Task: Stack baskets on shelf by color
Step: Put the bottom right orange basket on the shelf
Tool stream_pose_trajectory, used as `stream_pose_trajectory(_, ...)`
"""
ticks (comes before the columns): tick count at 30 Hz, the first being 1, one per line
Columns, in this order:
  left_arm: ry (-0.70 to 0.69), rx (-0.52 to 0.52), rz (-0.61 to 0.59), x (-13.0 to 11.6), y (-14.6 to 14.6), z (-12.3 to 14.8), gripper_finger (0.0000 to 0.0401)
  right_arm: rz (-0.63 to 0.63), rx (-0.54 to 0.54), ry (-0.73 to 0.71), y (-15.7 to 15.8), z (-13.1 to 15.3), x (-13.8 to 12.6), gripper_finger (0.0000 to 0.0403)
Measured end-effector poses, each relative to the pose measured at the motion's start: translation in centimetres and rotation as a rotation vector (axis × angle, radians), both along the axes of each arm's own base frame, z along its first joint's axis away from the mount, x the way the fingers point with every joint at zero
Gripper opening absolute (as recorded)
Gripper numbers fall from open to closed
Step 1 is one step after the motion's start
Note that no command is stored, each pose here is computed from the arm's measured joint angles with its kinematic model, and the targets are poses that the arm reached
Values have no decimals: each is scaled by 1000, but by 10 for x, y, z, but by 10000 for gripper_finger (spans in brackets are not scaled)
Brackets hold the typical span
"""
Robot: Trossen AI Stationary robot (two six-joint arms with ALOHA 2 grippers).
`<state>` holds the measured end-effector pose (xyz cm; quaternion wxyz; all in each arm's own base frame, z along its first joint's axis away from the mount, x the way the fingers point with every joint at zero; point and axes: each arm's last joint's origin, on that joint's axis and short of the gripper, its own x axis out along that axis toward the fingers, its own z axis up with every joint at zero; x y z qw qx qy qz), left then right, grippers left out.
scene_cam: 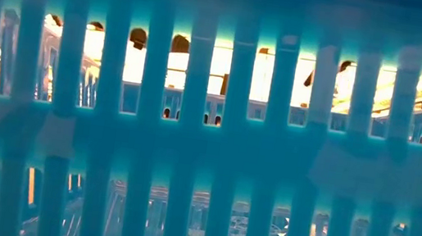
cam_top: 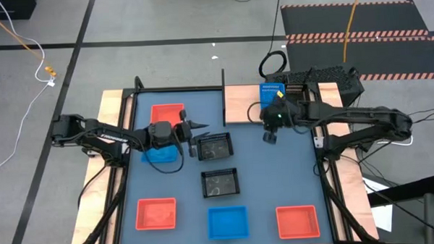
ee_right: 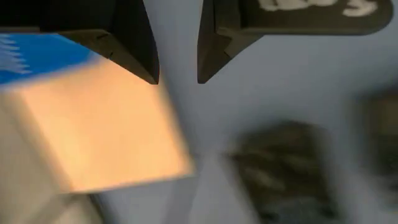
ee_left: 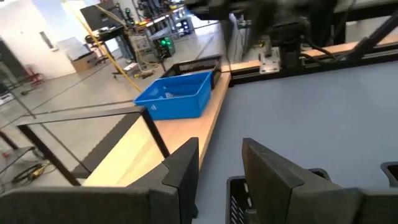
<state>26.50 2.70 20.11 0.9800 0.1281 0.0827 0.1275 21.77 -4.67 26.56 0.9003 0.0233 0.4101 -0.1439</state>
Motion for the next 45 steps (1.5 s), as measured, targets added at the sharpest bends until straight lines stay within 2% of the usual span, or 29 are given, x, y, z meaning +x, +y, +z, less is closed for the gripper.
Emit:
stream_pose_trajectory(3, -10, 4, 31, 0, 1, 1, 127, 88, 204, -59, 22, 1, 7, 103)
stream_pose_trajectory(7, -77, 14, 47, 0, 4, 8, 127, 111, 360, -60, 55, -7, 20, 96)
stream_pose_trajectory(11, -180, 23, 58, 0, 6, 17, 127, 241, 523, -95, 98, -12, 35, 91)
stream_pose_trajectory(16, -223, 37, 53, 0, 6, 22, 127, 440, 570, -240, 145, -10, 50, 91)
stream_pose_trajectory(22, -229, 32, 31, 0, 5, 22, 127, 535, 590, -413, 168, -13, 70, 91)
stream_pose_trajectory(24, -238, 46, 28, 0, 5, 24, 127, 476, 594, -442, 165, -13, 73, 91)
stream_pose_trajectory(26, -237, 72, 29, 0, 5, 24, 127, 345, 612, -448, 157, -13, 75, 91)
stream_pose_trajectory(30, -224, 125, 34, -1, 6, 24, 127, 187, 592, -314, 145, -19, 64, 91)
stream_pose_trajectory(34, -192, 103, 43, -1, 9, 21, 127, 44, 548, -182, 139, -28, 51, 91)
stream_pose_trajectory(40, -56, -24, 45, 0, 8, 5, 127, -37, 595, -137, 139, -35, 51, 91)
stream_pose_trajectory(45, 25, -117, 36, -1, 1, -6, 127, 36, 695, -291, 161, -27, 62, 91)
